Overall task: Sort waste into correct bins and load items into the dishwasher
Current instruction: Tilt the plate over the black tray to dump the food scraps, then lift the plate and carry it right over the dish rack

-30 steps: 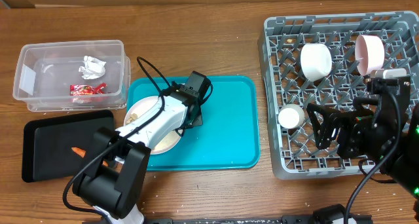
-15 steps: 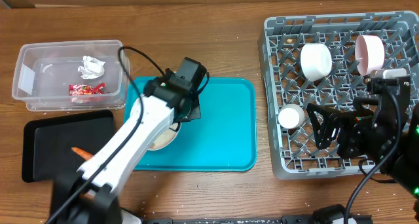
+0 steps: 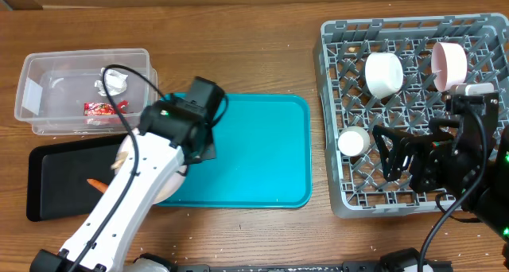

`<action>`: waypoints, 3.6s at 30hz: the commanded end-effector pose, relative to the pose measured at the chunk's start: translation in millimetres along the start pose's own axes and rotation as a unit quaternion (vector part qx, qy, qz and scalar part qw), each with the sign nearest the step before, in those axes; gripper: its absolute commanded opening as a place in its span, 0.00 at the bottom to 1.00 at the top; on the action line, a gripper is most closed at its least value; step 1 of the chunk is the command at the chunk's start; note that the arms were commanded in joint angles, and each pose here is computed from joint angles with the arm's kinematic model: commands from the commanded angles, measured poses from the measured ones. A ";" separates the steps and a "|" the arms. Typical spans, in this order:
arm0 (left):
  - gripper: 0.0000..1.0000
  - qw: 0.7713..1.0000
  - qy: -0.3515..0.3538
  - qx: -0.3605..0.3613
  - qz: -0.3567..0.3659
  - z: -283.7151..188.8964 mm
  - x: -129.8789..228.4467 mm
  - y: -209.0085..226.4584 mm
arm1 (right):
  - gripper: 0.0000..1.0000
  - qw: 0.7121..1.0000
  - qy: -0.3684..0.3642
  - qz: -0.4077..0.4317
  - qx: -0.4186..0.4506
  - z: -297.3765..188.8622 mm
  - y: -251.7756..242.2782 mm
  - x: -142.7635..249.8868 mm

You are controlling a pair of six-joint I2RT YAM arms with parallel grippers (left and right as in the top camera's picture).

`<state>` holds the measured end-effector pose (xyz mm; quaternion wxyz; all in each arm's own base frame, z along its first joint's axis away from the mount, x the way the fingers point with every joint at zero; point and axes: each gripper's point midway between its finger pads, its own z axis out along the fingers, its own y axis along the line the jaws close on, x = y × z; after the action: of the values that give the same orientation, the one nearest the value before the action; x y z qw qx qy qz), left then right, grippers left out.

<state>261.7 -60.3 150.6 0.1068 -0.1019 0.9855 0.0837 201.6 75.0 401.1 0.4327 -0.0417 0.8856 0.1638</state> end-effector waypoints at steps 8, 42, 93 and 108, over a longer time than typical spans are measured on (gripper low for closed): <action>0.04 0.997 0.002 0.046 -0.061 7.8 -35.6 60.5 | 1.00 1.000 -0.003 -0.001 -0.004 -1.0 1.8 -1.3; 0.04 0.778 -0.307 0.503 -0.217 -76.8 -34.3 169.5 | 1.00 1.000 -0.003 -0.001 -0.004 -1.0 1.7 -1.2; 0.04 0.601 -0.319 0.731 0.047 -233.3 -112.4 -196.5 | 1.00 1.000 -0.003 -0.001 -0.004 -1.0 1.8 -1.2; 0.04 0.575 -0.192 0.789 -0.101 -151.3 -99.1 -312.6 | 1.00 1.000 -0.003 -0.001 -0.004 -1.0 1.8 -1.2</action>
<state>380.6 -375.9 267.6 0.3389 -0.0178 0.6164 -0.7105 201.9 75.1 399.9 0.4312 -0.0417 0.8863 0.1636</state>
